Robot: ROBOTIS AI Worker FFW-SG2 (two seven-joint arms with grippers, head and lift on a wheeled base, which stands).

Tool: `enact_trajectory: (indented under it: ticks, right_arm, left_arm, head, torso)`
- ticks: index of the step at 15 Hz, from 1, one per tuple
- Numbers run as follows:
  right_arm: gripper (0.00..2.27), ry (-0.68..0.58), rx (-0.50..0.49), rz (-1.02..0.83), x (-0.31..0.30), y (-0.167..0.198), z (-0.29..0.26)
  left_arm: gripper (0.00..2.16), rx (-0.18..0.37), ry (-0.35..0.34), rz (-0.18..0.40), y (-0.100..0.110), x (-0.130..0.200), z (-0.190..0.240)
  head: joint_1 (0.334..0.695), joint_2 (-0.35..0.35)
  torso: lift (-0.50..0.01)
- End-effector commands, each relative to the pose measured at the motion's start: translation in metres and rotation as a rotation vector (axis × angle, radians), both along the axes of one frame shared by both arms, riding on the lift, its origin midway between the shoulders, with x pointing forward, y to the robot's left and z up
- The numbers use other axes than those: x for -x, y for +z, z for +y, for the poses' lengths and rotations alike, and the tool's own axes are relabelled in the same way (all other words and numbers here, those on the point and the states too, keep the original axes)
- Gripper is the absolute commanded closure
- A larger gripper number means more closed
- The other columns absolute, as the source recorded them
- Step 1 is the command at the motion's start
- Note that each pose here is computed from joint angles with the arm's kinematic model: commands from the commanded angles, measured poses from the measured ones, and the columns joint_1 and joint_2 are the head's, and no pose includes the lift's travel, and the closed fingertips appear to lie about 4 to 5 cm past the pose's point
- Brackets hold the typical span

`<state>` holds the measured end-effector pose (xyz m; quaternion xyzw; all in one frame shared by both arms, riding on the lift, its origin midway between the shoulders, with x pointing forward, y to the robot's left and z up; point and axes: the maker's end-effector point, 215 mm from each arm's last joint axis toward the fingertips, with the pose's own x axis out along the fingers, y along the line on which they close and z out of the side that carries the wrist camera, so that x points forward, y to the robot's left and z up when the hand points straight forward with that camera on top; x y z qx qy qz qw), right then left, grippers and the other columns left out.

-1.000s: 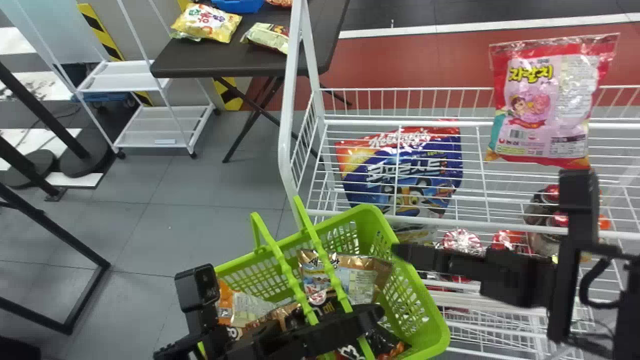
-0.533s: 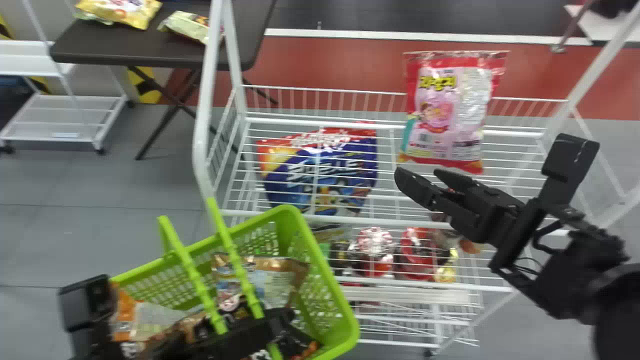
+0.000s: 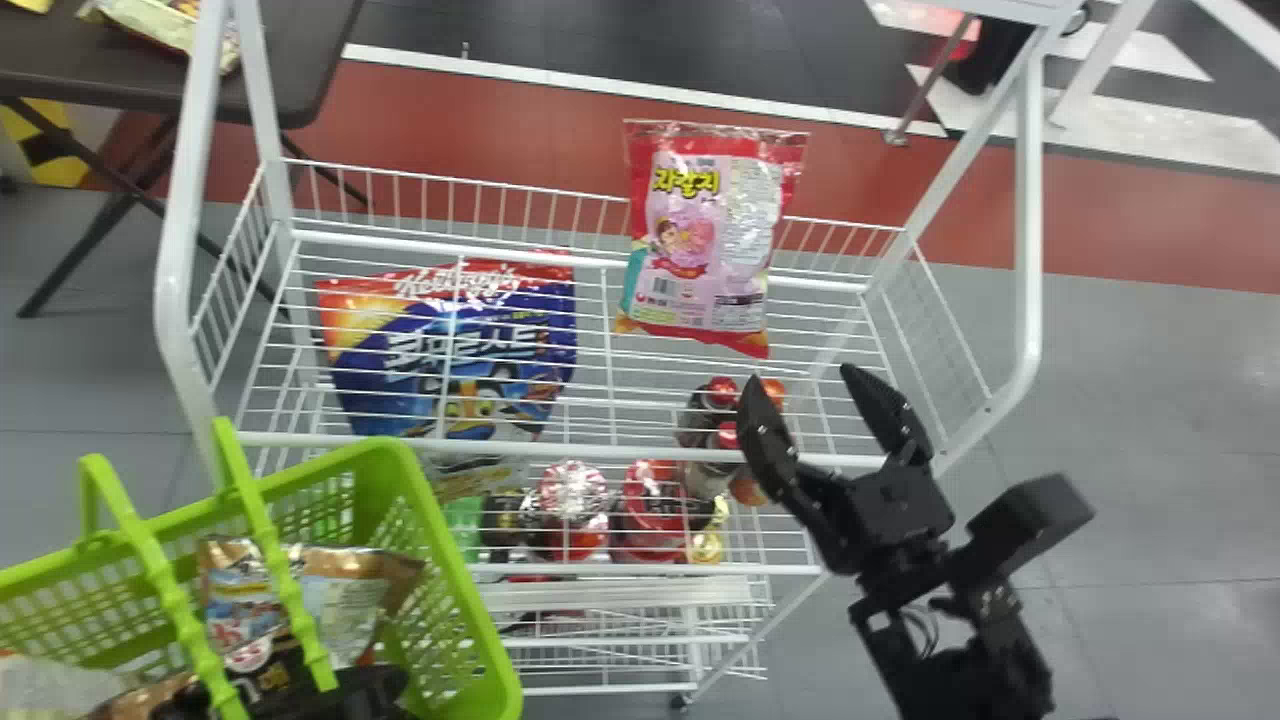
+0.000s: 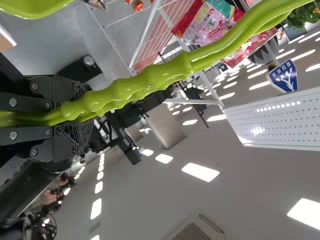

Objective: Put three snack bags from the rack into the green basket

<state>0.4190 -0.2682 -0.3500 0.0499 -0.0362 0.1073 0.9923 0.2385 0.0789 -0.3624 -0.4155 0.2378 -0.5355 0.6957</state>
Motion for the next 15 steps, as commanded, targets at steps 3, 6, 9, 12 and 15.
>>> enact_trajectory:
  ticks: [3,6,9,12,15]
  right_arm:
    - [0.07,-0.064,0.009,-0.015,0.032,-0.022,-0.012]
    - [0.07,-0.068,0.02,-0.004,0.04,-0.025,-0.011]
    - [0.07,-0.077,0.012,0.013,0.044,-0.031,-0.01]
    - [0.07,-0.08,0.008,0.016,0.046,-0.03,-0.008]
    - [0.07,-0.085,0.015,0.025,0.047,-0.032,-0.008]
  left_arm:
    - [2.15,-0.053,-0.036,0.008,-0.006,0.008,-0.013]
    - [2.15,-0.057,-0.047,0.023,-0.009,0.011,-0.017]
    - [2.15,-0.063,-0.058,0.05,-0.01,0.014,-0.019]
    - [2.15,-0.065,-0.063,0.06,-0.01,0.015,-0.021]
    - [2.15,-0.063,-0.07,0.069,-0.009,0.016,-0.023]
  head:
    - [0.695,-0.35]
    - [0.695,-0.35]
    - [0.695,-0.35]
    - [0.695,-0.35]
    - [0.695,-0.35]
  torso:
    - [0.0]
    - [0.0]
    - [0.0]
    - [0.0]
    - [0.0]
